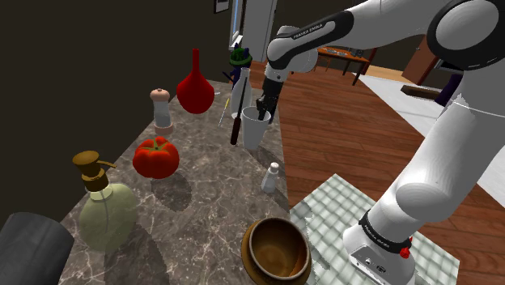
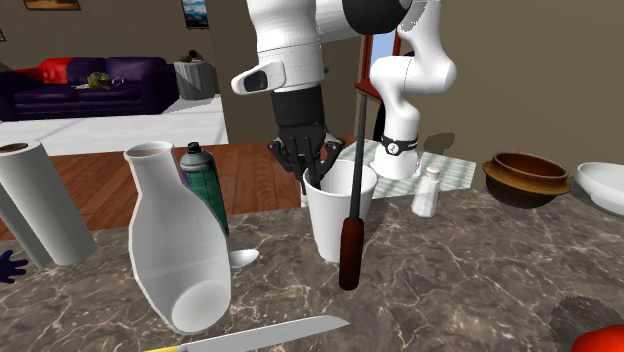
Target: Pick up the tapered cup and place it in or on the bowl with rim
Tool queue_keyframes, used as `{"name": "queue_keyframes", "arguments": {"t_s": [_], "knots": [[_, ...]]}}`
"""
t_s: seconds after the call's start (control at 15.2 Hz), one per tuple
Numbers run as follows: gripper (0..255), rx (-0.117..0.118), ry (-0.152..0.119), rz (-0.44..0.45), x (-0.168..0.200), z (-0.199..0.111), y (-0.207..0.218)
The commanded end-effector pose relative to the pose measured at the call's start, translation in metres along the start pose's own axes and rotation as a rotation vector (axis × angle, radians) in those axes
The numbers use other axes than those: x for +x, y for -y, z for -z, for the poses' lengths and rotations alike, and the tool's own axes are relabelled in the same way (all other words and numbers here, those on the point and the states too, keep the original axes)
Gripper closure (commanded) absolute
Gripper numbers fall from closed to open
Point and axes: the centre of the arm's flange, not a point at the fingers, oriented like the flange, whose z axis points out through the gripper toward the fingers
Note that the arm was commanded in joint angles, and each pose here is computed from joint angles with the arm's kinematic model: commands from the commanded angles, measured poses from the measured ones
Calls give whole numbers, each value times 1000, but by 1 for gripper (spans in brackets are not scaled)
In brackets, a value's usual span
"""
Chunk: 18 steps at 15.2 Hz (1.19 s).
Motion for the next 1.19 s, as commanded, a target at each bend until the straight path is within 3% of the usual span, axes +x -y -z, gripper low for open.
{"name": "queue_keyframes", "arguments": {"t_s": [0.0, 0.26, 1.12], "knots": [[255, 0, 0, 0, 0, 0, 0], [255, 0, 0, 0, 0, 0, 0], [255, 0, 0, 0, 1, 68, 11]]}}
